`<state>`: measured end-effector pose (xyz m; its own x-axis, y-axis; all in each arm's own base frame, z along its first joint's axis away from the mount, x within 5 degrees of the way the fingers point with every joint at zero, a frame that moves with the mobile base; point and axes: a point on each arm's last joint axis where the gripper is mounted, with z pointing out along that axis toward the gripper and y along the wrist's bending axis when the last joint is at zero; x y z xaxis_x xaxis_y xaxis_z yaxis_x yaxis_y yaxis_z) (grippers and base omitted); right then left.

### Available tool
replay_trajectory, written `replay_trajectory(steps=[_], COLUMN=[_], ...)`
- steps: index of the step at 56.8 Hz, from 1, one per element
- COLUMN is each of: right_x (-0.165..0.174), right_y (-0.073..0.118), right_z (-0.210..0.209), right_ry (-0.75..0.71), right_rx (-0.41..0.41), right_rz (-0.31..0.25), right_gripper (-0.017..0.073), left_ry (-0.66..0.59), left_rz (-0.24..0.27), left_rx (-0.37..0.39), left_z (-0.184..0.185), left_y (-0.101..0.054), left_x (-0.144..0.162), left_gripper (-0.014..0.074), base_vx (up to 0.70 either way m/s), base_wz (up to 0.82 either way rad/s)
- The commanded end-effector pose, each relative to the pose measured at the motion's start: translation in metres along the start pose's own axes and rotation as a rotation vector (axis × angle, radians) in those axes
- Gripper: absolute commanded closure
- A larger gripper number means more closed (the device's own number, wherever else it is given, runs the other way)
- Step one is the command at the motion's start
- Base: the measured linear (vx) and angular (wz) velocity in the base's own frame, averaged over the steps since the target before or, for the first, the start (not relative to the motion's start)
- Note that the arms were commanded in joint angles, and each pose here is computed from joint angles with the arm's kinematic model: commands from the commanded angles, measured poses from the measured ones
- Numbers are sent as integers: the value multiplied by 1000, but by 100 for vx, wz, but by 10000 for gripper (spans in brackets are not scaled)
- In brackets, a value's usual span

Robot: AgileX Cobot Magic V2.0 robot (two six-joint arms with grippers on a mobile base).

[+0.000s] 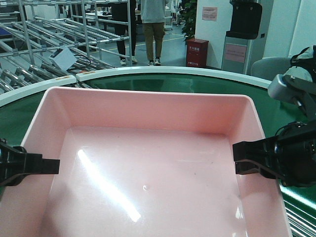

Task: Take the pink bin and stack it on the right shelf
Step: 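Hold the pink bin raised between both grippers, then keep holding the bin with both grippers while the base turns away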

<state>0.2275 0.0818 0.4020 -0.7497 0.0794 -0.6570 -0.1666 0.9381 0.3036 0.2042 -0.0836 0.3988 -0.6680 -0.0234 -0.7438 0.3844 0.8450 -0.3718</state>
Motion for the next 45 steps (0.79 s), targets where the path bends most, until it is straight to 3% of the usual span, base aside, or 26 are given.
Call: replay_trajectory(steps=[1,45], right_x=[-12,-13], right_y=[3,4], right_z=[-19,-19], right_ry=[-131,-134], right_rx=[-18,-18], right_rz=[-19,-19], right_gripper=[568,568], left_ry=[-138,-138], left_rz=[3,3], left_rx=[57,57], left_z=[-18,-18], left_y=[-14,-14], left_x=[-14,-14], left_gripper=[595,595], base_vx=[0,-14], base_wz=[-1,0])
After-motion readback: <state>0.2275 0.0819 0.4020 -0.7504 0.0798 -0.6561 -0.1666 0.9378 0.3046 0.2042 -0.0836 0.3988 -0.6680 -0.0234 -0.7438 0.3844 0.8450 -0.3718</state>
